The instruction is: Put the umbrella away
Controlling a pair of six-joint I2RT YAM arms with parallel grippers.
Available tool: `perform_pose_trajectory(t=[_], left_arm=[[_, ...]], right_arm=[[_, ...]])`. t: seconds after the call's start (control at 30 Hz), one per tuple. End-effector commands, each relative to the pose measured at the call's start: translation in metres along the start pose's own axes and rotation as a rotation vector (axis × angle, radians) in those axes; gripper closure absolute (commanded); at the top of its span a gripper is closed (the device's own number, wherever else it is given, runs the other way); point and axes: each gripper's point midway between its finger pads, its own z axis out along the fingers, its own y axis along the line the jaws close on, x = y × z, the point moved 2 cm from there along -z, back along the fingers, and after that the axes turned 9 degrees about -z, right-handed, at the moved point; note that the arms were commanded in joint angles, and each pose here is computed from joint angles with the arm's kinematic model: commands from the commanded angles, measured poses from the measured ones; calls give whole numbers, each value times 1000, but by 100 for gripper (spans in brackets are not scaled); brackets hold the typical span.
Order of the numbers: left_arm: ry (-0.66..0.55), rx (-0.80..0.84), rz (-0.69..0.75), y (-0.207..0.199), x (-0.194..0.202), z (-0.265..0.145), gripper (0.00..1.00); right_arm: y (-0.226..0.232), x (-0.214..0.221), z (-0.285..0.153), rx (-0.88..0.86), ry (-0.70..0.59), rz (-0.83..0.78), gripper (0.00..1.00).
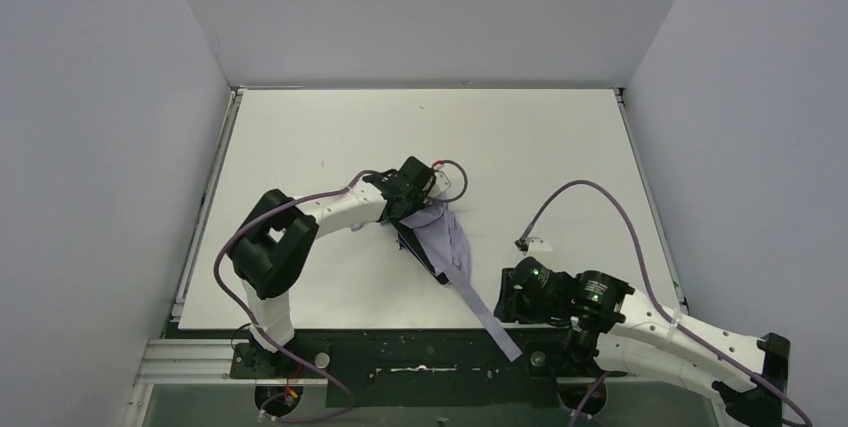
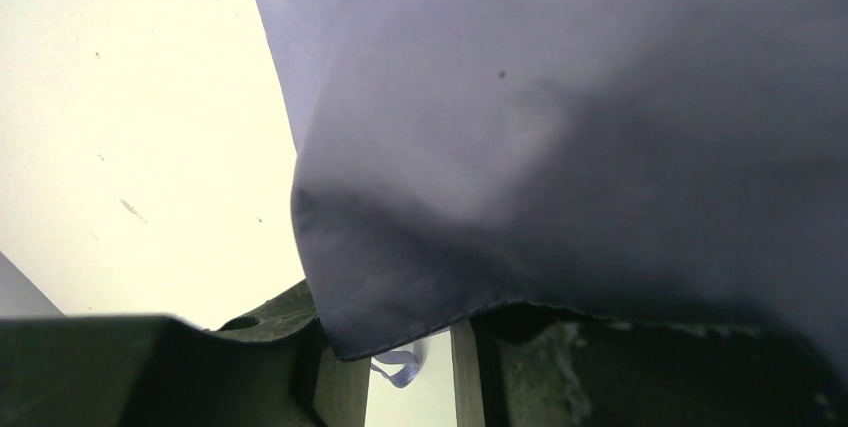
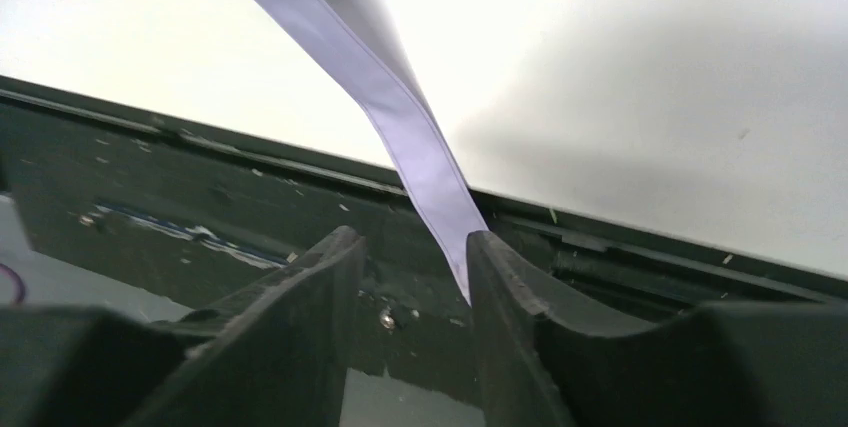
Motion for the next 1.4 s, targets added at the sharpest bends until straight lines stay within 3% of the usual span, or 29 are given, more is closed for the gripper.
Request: perform_pose_trajectory(t=[0.0,0.13,0.37,0.57,0.7,0.8,0.97,1.2,1.37], left_arm=[[-100,-69,6,9,-17,-12,100],[-143,-72,26,1,-19,-15,100],[-250,-135,123,-24,-20,-26,100],[-394,-240,278,-53,-27,-36,100],[-533,-243,412,-74,-25,-43,100],[-594,-191,464,-88,-20,-45,100],[-721,-182,584,-99,-17,-48,100],[-741,-214,624,-104,-17,-45,100],[-738,-195,641,-108,-13,-43,100]], right_arm=[[-3,-66,-40,64,-318,-31,51],[-2,-120,-56,120,-504,-10,38],[-31,-237,-61,134,-652,77,33],[-48,-331,-54,-92,-828,0,30],[-42,-354,-32,-264,-659,-173,27],[-32,-358,-22,-336,-619,-286,26],[3,-324,-1,-528,-417,-577,17],[16,-277,29,-583,-184,-748,12],[23,-245,48,-612,-98,-835,10]])
